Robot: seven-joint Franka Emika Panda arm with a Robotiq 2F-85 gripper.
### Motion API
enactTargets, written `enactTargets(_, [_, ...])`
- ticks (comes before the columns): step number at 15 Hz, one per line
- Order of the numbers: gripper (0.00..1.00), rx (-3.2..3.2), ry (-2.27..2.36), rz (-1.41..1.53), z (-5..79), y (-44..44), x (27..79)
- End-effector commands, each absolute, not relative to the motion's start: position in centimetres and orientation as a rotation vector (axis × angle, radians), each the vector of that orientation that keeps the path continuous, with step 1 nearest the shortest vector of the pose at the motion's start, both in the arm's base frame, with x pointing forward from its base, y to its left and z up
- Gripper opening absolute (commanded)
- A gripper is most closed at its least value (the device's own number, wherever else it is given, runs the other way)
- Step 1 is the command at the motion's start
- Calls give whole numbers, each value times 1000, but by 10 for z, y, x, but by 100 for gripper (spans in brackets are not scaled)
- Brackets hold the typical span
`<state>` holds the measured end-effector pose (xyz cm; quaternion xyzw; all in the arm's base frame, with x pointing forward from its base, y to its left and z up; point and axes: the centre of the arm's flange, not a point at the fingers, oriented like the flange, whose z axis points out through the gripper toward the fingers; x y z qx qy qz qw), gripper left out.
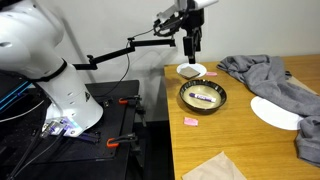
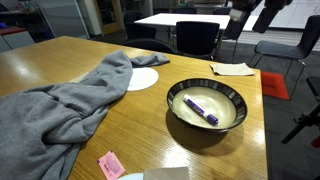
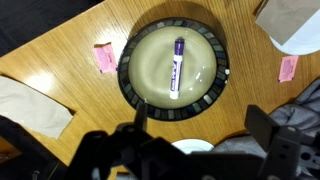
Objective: Put the marker in the bowl
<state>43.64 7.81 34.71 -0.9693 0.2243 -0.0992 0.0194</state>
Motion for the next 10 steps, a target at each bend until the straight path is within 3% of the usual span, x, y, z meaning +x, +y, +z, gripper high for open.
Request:
enactTargets(1, [100,-3021,650,-263,394,72,414])
enactTargets(10, [100,-3040,630,-266,406,73,409])
